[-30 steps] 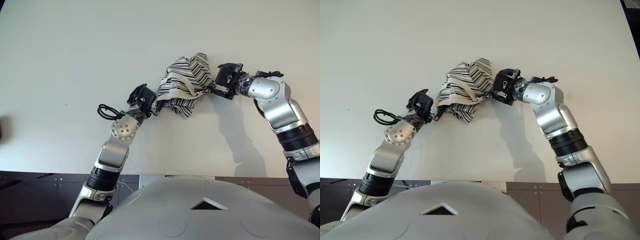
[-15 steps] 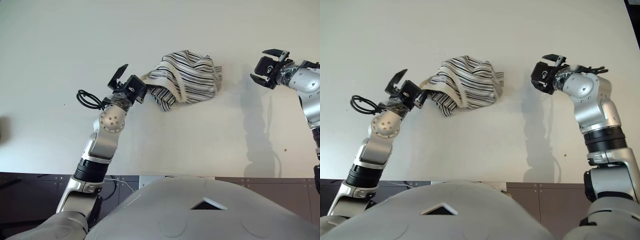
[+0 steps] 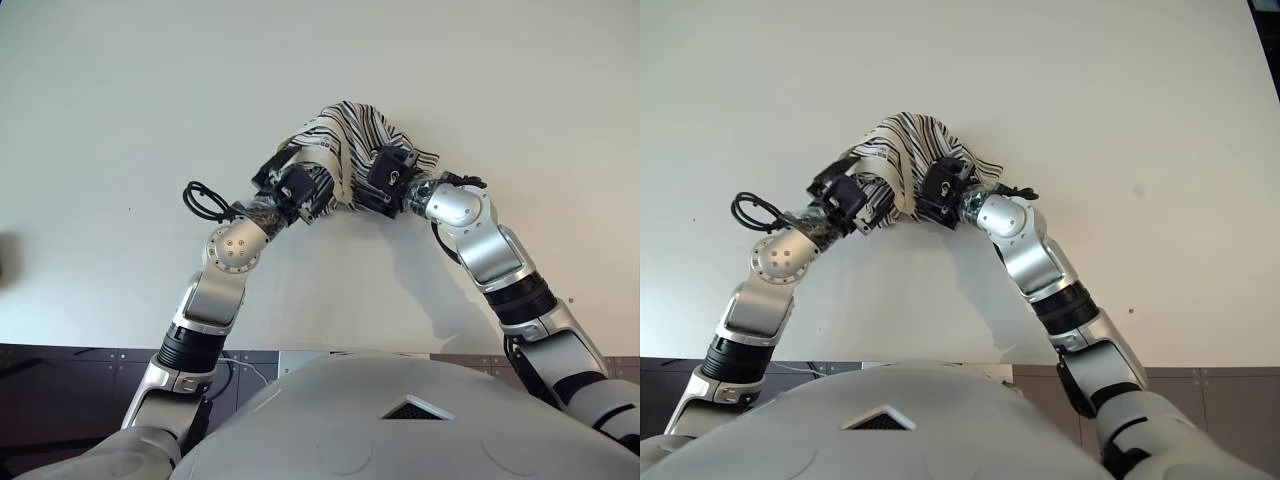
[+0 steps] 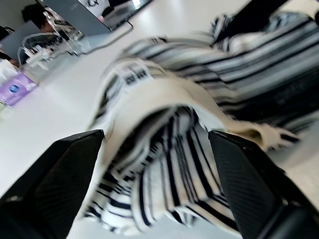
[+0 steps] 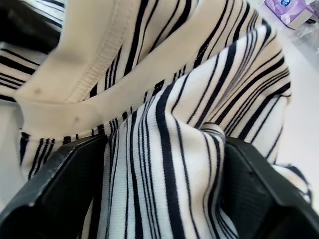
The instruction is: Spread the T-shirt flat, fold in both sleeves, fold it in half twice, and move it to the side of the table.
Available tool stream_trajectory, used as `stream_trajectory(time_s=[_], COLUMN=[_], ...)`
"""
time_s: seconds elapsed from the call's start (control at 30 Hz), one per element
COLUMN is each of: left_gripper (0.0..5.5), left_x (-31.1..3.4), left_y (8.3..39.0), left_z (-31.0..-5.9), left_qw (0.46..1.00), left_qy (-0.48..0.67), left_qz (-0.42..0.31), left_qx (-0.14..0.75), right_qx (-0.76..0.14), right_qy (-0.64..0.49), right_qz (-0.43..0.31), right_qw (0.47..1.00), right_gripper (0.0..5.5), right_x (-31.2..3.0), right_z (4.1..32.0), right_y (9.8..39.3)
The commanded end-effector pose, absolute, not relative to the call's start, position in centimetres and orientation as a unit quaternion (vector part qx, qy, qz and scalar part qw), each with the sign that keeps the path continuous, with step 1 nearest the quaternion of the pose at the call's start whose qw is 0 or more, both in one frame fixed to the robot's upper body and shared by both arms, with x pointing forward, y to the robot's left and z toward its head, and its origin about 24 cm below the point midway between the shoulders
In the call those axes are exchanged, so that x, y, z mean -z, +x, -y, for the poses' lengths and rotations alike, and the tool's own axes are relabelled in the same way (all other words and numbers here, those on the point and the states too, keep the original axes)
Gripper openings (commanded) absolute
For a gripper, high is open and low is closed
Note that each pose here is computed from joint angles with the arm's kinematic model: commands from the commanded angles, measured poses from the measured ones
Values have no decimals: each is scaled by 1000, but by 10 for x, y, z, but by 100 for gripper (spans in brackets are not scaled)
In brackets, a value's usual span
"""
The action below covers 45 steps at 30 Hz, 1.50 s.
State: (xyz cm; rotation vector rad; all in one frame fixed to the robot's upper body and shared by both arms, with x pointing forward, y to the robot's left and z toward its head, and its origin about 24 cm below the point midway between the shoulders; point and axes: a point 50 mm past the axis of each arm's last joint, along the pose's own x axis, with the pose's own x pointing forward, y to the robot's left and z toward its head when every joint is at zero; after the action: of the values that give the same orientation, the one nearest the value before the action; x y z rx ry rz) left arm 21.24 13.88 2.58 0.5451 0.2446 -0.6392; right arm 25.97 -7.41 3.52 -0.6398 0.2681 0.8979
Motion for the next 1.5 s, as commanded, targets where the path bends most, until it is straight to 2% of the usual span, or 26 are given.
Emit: stream_trajectory(time_s=[0.03,0.2,0.3,0.37,0.43,0.5,0.53,0.63,0.7,0.77,0.87,0.93,1.0,1.1,1.17,1.27,1.33,1.5], left_gripper=[390,390,390,390,390,390,390,390,390,390,390,390,390,390,390,390,390,390], left_x=[4,13,11,7,7,6,-1,-36,-50,-58,-69,-77,-60,-27,-17,1,3,-10], left_y=[203,220,224,232,241,246,250,261,251,235,232,231,223,219,214,207,211,259], left_z=[-148,-168,-183,-203,-227,-249,-256,-257,-242,-228,-226,-204,-176,-168,-168,-189,-205,-221], left_qw=[881,889,882,876,868,860,873,929,964,973,972,965,932,886,864,825,813,836], left_qy=[300,331,372,413,440,457,441,349,253,189,167,149,203,315,348,419,452,486], left_qz=[-193,-228,-223,-212,-219,-226,-206,-111,-82,-77,-79,-73,-113,-189,-214,-260,-268,-192], left_qx=[310,222,187,135,73,14,-18,-60,14,105,144,205,279,283,294,277,252,167], right_qx=[-407,-461,-489,-491,-487,-489,-481,-464,-484,-500,-482,-442,-392,-344,-327,-304,-272,-145], right_qy=[-353,-352,-372,-393,-393,-395,-405,-373,-267,-170,-69,-41,-118,-225,-236,-285,-305,-269], right_qz=[-182,-185,-232,-286,-324,-338,-335,-264,-200,-149,-80,-61,-110,-170,-194,-255,-271,-206], right_qw=[823,794,754,723,709,701,702,759,809,836,870,894,906,896,894,872,871,930], right_gripper=[371,371,371,371,371,371,371,371,371,371,371,371,371,371,371,371,371,371], right_x=[-16,-25,-21,-17,-18,-20,-20,-34,-60,-85,-117,-127,-107,-69,-50,-18,-6,-15], right_z=[105,125,162,203,231,246,250,233,214,201,190,194,204,216,219,227,229,210], right_y=[260,248,226,205,189,185,191,215,220,223,233,244,256,264,264,260,263,303])
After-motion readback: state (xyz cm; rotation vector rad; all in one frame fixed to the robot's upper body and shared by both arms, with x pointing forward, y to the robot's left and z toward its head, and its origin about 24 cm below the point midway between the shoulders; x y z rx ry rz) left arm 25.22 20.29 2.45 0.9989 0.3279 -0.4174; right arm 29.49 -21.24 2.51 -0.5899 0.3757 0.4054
